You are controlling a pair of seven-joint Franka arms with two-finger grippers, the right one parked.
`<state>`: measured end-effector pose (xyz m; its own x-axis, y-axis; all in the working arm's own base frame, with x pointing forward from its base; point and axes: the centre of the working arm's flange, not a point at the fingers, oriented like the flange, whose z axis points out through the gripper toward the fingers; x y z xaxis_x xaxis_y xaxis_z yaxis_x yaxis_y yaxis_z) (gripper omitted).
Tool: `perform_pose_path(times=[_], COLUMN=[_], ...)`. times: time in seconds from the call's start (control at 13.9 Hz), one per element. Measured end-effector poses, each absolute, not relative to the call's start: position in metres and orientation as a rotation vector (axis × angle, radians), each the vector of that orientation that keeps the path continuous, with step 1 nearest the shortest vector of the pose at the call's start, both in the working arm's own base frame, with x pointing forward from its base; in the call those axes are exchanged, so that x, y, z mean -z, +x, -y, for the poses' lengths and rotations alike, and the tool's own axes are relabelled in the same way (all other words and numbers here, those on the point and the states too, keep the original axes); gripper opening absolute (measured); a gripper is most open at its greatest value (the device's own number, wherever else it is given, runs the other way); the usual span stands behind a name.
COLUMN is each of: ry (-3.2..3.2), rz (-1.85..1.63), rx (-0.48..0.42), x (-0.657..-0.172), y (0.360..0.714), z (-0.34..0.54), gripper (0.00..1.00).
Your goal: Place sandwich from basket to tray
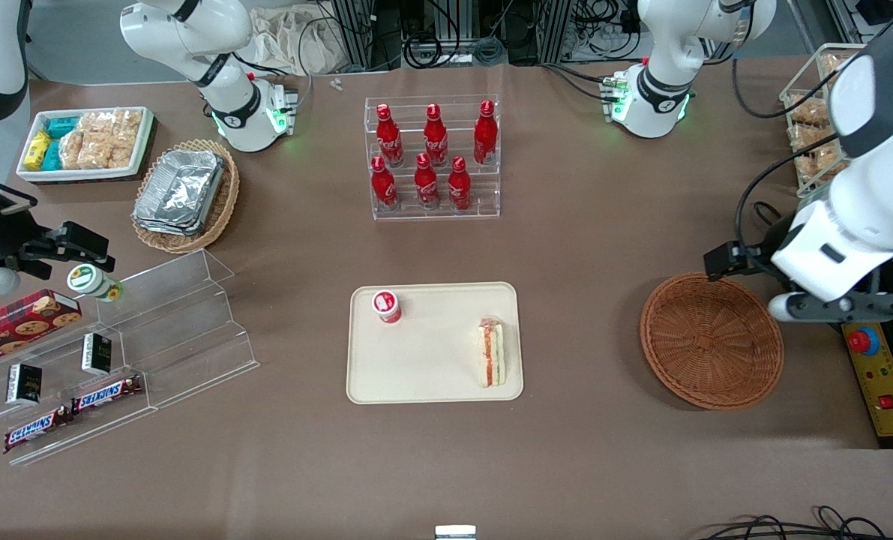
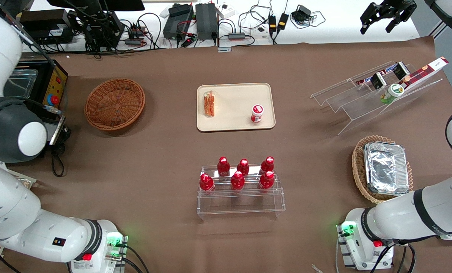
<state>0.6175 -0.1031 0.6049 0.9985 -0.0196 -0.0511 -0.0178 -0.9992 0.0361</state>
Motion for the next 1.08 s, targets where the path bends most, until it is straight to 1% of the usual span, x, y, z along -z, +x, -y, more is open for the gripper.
perform_pose_path(times=[0.29, 0.5, 0.94, 1.08], ry=[3.144, 3.129, 3.151, 3.147], rz=[0.075, 0.093, 0.08, 0.064], rx=[0.127, 0.129, 0.152, 0.16], x=[-0.625, -0.635, -0.634, -0.632], y=[0.596, 0.587, 0.561, 0.557], z=[0.1, 0.099, 0.096, 0.093], gripper=[1.0, 1.0, 1.0, 1.0])
